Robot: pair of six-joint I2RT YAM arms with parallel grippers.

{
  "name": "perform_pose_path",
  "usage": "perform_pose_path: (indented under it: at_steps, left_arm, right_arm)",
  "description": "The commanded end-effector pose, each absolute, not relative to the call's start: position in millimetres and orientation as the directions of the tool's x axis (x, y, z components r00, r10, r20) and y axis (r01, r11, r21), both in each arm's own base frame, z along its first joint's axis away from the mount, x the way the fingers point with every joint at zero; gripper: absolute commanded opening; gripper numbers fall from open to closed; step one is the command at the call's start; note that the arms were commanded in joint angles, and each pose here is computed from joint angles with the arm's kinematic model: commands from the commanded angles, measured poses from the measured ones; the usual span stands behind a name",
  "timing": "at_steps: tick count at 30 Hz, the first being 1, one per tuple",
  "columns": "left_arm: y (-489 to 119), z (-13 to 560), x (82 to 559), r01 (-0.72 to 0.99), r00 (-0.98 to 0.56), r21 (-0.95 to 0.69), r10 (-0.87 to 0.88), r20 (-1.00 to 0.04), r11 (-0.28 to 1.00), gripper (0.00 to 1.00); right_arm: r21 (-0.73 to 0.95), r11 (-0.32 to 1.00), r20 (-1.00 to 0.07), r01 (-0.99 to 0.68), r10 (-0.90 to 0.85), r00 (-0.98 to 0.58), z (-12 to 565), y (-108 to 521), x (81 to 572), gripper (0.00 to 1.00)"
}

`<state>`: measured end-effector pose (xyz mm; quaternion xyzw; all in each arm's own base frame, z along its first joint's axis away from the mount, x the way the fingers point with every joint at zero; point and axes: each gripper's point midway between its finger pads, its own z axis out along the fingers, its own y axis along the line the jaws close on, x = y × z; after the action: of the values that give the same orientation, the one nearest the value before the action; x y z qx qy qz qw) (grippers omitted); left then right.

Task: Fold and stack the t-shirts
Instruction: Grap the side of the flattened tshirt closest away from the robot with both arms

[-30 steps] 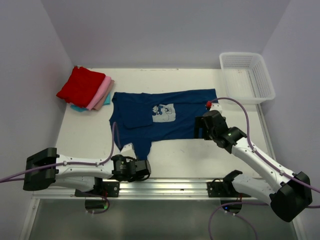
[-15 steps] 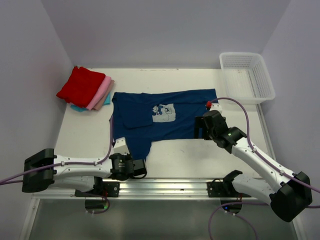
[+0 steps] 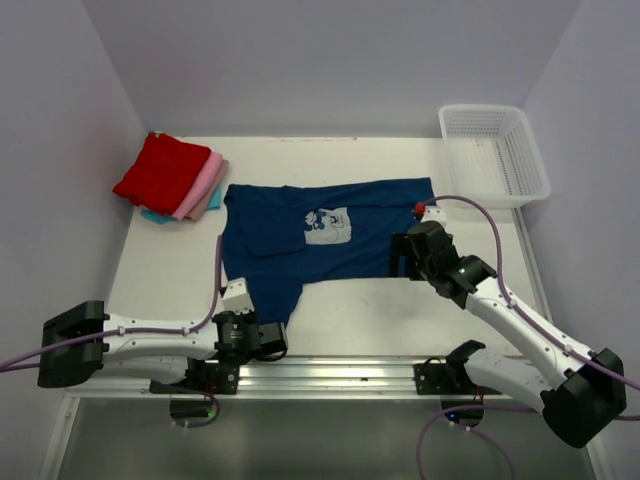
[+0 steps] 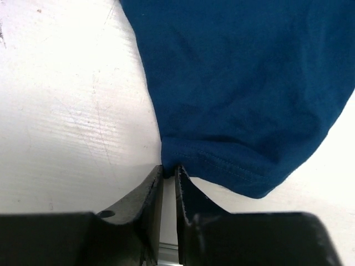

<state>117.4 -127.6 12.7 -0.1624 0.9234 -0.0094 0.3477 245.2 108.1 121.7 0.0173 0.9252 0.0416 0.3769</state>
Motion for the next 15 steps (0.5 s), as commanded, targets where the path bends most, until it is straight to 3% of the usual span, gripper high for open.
perform_pose_path:
  at_steps: [1, 6, 11, 15]
  left_arm:
    - [-128.7, 9.8, 124.4, -0.290, -0.677, -0.158, -0.319, -0.663, 0.944, 0.16]
    - [-133.9, 10.6, 128.5, -0.270, -0.668, -0.168, -0.310, -0.677, 0.948, 0.00]
    - [-143.2, 24.7, 135.3, -0.225, -0.657, -0.162, -0.272, -0.703, 0.961, 0.00]
    - [-162.2, 69.3, 155.7, -0.164, -0.585, -0.171, -0.235, -0.776, 0.972, 0.00]
  right_arm:
    - [0.111, 0.994, -0.705, -0.006, 0.075, -0.706, 128.5, 109.0, 243.9, 0.90]
    - [0.116, 0.993, -0.707, -0.006, 0.078, -0.702, 131.3, 108.2, 241.9, 0.89]
    - [0.102, 0.995, -0.704, 0.012, 0.080, -0.706, 128.9, 103.7, 240.6, 0.86]
    - [0.067, 0.994, -0.698, 0.090, 0.111, -0.708, 121.3, 91.2, 240.3, 0.88]
